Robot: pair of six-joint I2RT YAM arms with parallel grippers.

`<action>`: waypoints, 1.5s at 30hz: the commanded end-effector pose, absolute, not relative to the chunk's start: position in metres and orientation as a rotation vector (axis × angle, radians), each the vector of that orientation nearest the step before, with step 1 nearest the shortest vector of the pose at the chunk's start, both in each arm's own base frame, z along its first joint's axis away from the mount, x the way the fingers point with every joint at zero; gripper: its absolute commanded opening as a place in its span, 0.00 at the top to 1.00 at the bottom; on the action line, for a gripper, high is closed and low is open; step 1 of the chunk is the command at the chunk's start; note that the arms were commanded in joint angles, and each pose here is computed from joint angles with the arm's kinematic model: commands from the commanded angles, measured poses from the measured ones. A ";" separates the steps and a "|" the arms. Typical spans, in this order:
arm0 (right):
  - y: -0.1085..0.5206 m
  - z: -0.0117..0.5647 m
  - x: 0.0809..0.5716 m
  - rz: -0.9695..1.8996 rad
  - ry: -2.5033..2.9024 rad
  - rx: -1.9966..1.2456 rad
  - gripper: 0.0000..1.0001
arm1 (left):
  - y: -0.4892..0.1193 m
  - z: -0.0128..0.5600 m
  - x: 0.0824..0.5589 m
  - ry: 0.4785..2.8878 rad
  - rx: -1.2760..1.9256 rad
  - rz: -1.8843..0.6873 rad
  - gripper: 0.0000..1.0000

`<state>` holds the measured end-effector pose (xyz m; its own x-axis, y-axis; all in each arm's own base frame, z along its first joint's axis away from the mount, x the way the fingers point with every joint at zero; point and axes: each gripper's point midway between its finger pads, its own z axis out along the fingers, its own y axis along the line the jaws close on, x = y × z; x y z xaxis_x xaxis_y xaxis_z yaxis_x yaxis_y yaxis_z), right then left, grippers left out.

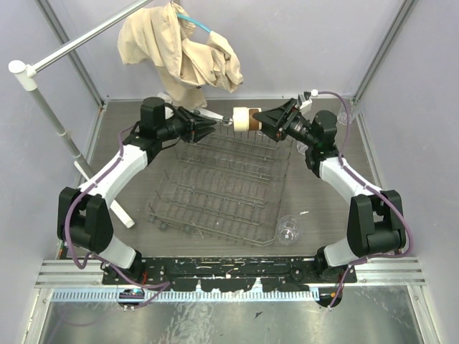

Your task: Load the cups into the dish rack

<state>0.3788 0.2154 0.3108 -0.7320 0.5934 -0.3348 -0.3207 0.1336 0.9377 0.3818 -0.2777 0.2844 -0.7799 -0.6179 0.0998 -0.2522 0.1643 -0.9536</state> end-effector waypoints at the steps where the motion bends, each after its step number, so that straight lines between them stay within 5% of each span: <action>1: 0.208 0.328 0.387 1.488 1.724 0.118 0.74 | -0.251 0.263 0.387 2.185 -0.841 -1.495 0.63; 17: 0.144 0.241 0.459 0.660 2.116 0.025 0.75 | -0.222 0.324 0.448 2.035 -0.169 -1.173 0.59; 21: 0.132 0.225 0.470 0.539 2.170 0.009 0.75 | -0.218 0.351 0.451 1.954 0.000 -1.078 0.31; 22: 0.129 0.221 0.472 0.515 2.178 0.009 0.75 | -0.216 0.355 0.453 1.938 0.035 -1.050 0.02; 35: 0.155 0.189 0.480 0.369 2.278 -0.156 0.76 | -0.161 0.350 0.472 2.051 -0.061 -0.601 0.02; 45: 0.173 0.178 0.482 0.282 2.301 -0.239 0.76 | -0.154 0.351 0.463 2.043 -0.016 -0.559 0.02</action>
<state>0.4665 0.1724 0.1473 -0.7397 -0.0673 -0.6695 -0.2479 0.9522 0.1782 0.4702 -0.1643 0.3529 -0.5253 -0.2612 -0.8098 0.2310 0.8722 -0.4312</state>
